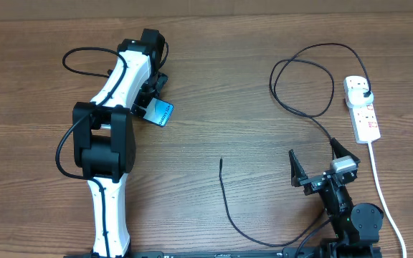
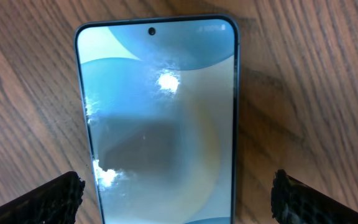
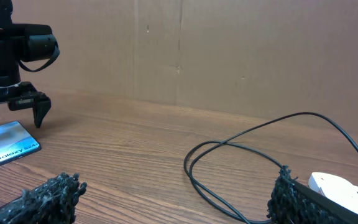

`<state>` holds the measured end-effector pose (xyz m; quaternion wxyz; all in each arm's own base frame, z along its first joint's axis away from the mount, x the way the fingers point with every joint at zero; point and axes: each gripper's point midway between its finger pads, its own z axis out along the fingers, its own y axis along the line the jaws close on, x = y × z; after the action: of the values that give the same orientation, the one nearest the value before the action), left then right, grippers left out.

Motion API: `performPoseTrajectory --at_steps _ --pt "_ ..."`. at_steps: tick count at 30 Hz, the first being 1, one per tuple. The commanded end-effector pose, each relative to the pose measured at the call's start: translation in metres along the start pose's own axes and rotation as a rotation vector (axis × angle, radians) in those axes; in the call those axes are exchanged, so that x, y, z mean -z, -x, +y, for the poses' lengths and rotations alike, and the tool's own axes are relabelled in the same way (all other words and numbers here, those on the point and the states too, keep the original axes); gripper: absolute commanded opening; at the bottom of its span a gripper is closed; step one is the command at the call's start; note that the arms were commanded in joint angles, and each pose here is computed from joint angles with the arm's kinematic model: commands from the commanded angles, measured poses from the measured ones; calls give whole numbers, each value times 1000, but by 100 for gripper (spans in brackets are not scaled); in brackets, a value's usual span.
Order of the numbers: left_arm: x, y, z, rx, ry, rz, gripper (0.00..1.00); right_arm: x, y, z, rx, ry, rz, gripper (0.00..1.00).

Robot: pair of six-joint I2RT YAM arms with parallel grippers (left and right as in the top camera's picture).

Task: Plug charger to phone and switch on socket
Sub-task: 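Lower the open left gripper around the phone's short end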

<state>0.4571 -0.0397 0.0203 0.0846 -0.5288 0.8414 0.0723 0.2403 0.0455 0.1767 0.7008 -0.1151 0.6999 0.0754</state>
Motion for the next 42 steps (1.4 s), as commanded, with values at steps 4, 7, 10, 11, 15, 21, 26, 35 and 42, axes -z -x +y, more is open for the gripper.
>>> performPoseTrajectory --at_steps 4,7,10,11,15,21,26,35,42 --pt "-13 -6 1 8 17 18 100 0 -1 1 3 2 -5 100" --pt "-19 -9 8 5 37 24 100 0 -1 1 3 2 -5 100" --pt "-19 -10 9 5 40 29 100 0 -1 1 2 2 -5 100" --pt "-19 -11 8 5 38 36 100 0 -1 1 2 2 -5 100" --pt "-19 -13 9 6 38 55 100 0 -1 1 3 2 -5 100" --pt "-20 -13 10 7 40 55 100 0 -1 1 3 2 -5 100" --pt "-20 -11 11 8 45 48 100 0 -1 1 2 2 -5 100" --pt "-21 -9 13 15 48 54 100 0 -1 1 3 2 -5 100" --pt "-23 -7 17 31 54 80 100 0 -1 1 2 2 -5 100"
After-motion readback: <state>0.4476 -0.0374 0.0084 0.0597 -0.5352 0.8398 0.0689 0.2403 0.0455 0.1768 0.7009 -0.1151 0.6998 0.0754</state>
